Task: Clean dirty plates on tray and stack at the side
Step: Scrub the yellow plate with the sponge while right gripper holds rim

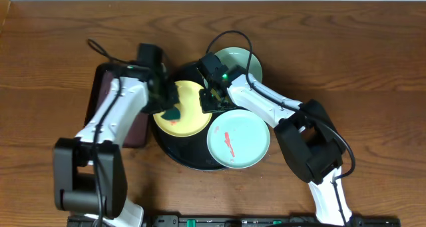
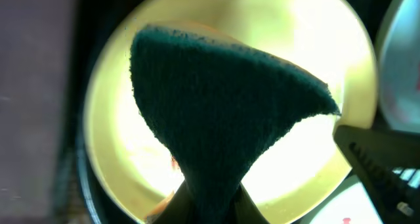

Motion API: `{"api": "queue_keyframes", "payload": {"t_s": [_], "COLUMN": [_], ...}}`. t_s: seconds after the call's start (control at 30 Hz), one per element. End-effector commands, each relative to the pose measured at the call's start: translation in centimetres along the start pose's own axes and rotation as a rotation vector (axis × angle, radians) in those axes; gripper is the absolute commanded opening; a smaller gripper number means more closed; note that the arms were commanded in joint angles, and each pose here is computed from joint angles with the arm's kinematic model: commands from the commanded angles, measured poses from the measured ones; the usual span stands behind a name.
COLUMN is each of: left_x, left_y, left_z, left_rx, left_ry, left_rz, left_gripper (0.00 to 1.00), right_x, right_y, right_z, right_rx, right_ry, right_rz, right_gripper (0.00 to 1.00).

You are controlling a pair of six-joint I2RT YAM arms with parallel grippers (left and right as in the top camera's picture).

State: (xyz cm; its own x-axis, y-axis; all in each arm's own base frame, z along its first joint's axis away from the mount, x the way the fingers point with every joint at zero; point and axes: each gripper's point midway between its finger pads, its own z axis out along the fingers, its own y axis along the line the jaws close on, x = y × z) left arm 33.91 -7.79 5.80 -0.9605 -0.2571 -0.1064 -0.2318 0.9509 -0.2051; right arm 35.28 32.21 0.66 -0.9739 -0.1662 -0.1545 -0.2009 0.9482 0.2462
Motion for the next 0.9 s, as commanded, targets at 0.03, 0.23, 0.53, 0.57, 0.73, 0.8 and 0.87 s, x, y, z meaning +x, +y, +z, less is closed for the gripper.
{"api": "queue_keyframes", "payload": {"t_s": [0.03,0.23,0.53,0.57,0.73,0.8,0.87], "left_x": [1.0,-0.5,-2.8,-2.3,2.9,4.5,5.0], "left_y": [0.1,2.6,3.5,3.4,0.7,-1.7,-3.9], "left_z": [2.2,4.9,6.6,6.6,6.9,6.7,6.3], "left_rx": [-0.067,-0.224,-0.289,-0.283,-0.101,0.056,0.200], "left_ry": [0.040,-0.013,-0.103,-0.083,0.172,0.253,0.281], "left_rz": [-0.014,-0.034,-0.026,-0.024,0.038,0.123,0.193], "left_gripper": [0.07,0.07,0.07,0.08,0.07,0.07,0.07], "right_x": [0.9,0.9,1.0,1.0,1.0,1.0,1.0], "right_y": [-0.7,-0.7,-0.7,-0.6,-0.6,-0.6,-0.6], "right_z": [1.1,1.1,1.1,1.1,1.1,1.1,1.1], "right_rx": [0.030,0.030,0.031,0.031,0.031,0.030,0.031], "right_ry": [0.035,0.035,0.036,0.036,0.036,0.036,0.036], "right_rz": [-0.028,-0.028,-0.036,-0.037,-0.037,-0.037,-0.037], "right_gripper": [0.01,0.01,0.01,0.01,0.01,0.01,0.01]}}
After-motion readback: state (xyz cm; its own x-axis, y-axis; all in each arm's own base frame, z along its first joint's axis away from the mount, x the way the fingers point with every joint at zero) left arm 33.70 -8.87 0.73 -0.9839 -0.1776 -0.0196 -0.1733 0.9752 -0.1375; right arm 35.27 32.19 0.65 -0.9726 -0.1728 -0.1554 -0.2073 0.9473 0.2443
